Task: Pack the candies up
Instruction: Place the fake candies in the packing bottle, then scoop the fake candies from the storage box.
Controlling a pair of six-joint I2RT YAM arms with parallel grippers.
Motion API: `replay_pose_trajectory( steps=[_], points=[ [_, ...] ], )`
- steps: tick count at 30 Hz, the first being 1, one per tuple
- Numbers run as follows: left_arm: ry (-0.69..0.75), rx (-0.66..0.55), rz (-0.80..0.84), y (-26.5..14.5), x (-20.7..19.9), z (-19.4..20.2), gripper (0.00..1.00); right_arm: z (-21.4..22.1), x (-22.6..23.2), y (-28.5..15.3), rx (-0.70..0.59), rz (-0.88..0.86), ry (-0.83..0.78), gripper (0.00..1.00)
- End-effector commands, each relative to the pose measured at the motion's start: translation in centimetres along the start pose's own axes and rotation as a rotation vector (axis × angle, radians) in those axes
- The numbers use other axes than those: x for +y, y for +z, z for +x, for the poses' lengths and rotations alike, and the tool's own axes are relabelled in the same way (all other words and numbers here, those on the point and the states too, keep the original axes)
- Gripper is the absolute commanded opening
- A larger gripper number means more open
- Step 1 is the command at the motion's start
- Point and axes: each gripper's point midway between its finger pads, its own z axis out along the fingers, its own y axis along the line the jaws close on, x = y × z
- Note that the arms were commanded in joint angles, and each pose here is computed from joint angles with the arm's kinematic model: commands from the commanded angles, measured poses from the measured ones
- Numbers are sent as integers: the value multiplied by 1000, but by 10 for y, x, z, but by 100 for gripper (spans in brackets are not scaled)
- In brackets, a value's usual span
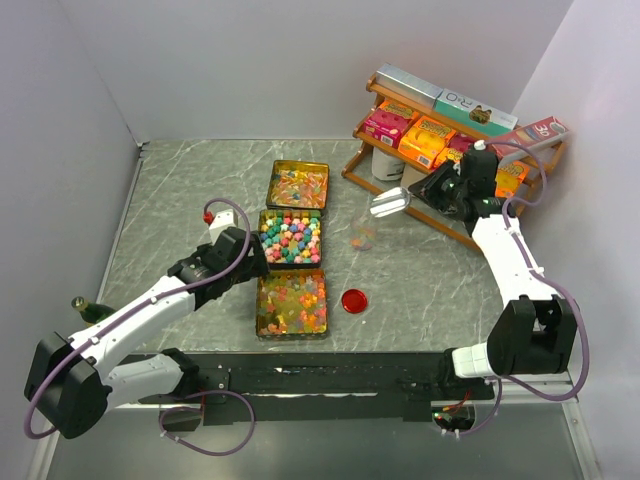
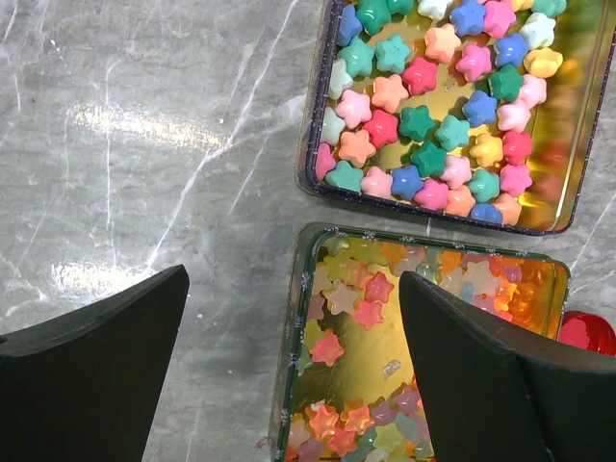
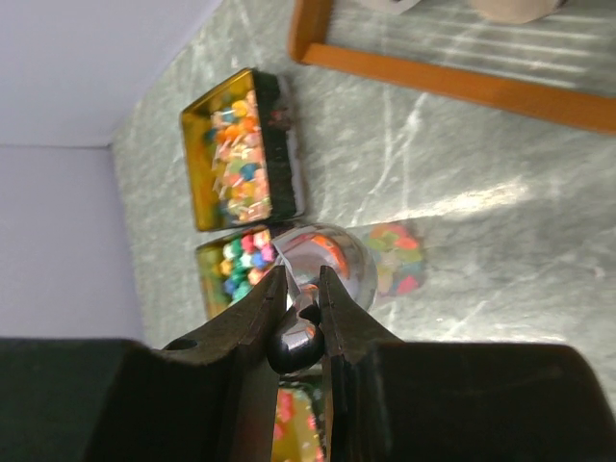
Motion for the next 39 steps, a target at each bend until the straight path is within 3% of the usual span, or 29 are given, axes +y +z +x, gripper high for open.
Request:
replay_pose_trajectory(
  steps=[1,15,24,33,39],
  points=[
    [-9,-28,8,1,-2,-5,96,-18,14,-9,-72,7,-75,0],
    [-23,24,-28,3,6,8,97,-8,68,-51,-42,-227,-45,0],
    [-43,235,-7,10,5,58,99,88,95,-61,82,-351,-124,0],
    [-45,313,-12,16,8,79,64,214,105,-40,185,-359,-184,0],
    [-37,326,-21,16,14,84,47,245,95,-11,171,-271,-193,0]
  ],
)
